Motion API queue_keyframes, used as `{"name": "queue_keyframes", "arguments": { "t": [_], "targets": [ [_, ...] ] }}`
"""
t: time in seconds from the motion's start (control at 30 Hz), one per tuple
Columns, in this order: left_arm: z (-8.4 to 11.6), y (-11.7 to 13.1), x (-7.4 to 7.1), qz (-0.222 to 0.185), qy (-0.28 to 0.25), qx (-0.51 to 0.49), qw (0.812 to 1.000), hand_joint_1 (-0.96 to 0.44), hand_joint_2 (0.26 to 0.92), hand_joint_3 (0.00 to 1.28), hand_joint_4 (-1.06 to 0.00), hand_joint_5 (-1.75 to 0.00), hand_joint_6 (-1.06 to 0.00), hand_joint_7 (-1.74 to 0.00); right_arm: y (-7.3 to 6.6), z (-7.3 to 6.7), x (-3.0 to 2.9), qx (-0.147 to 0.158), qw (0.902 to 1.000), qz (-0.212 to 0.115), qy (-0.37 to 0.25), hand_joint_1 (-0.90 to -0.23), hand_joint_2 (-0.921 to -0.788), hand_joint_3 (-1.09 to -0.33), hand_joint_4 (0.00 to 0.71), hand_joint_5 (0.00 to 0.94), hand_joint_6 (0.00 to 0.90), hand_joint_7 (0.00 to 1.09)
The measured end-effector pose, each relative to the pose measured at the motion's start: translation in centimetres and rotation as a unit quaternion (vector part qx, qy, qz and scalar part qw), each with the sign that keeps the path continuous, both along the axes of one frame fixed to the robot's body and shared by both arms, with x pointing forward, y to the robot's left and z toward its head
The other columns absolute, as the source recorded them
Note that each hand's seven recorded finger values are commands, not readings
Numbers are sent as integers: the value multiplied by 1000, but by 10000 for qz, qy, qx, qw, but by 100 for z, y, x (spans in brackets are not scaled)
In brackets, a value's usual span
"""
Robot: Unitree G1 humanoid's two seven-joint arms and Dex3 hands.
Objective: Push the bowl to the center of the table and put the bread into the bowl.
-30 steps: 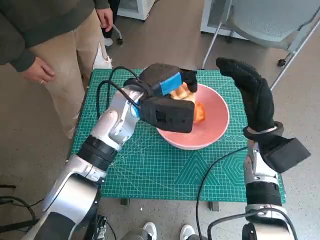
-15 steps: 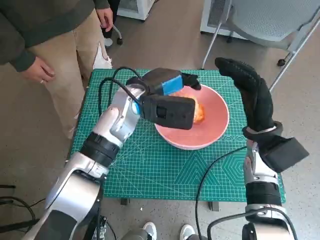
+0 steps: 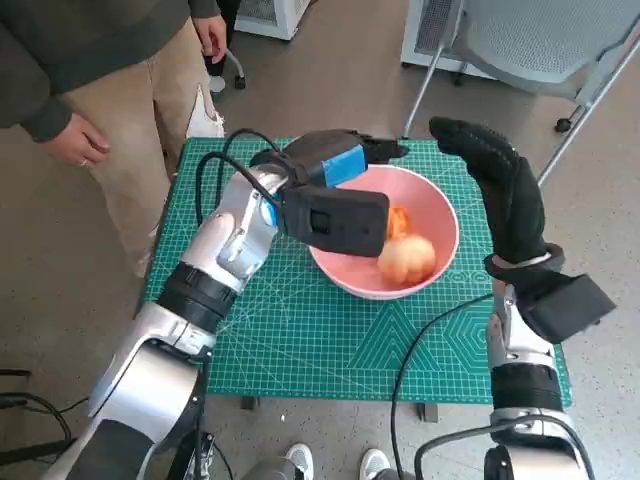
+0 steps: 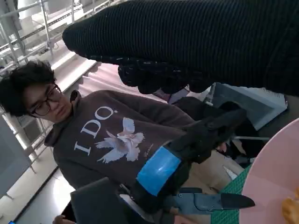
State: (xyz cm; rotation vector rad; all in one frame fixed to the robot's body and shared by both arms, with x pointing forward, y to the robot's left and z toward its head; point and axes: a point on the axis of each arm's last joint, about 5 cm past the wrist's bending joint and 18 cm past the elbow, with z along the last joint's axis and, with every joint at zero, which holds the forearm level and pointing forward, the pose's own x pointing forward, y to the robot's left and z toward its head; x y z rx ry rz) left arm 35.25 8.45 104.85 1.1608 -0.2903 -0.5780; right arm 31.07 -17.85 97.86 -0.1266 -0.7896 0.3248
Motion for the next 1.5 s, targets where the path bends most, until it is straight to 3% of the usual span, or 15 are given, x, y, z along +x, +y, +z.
{"name": "queue_keyframes", "arguments": {
  "t": [0.2,0.37,0.5,0.63,0.83,1.3,1.5],
  "targets": [
    [-4,180,5,-72,113,-886,9960,-432,836,25,-94,0,-255,-12,-2,13,7,3,10000,-1,-18,-706,-921,-816,198,1,-1,518],
    [-36,374,-3,-129,192,-2029,9789,-513,888,34,-67,0,-243,-4,-1,27,13,-8,10000,1,-37,-704,-921,-815,198,2,-1,518],
    [-106,527,-28,-182,179,-3040,9523,-605,914,109,-68,-3,-237,-1,0,52,22,-16,10000,5,-75,-701,-921,-815,197,1,-1,519],
    [-204,626,-69,-325,149,-4032,9144,-671,919,164,-76,-6,-232,0,-6,73,26,-33,9999,-2,-113,-700,-921,-815,194,0,-1,520],
    [-391,726,-161,-634,-52,-4917,8684,-695,921,231,-58,-1,-198,0,20,146,46,-35,9997,28,-248,-700,-921,-812,194,0,-1,521],
    [-601,902,-301,-832,-259,-5295,8438,-736,921,284,0,1,-130,0,77,246,70,-55,9990,127,-434,-710,-921,-804,203,5,2,529],
    [-637,940,-343,-982,-288,-5483,8300,-691,921,212,1,1,-105,-2,99,284,82,-77,9986,170,-504,-712,-921,-802,205,5,2,532]
  ]
}}
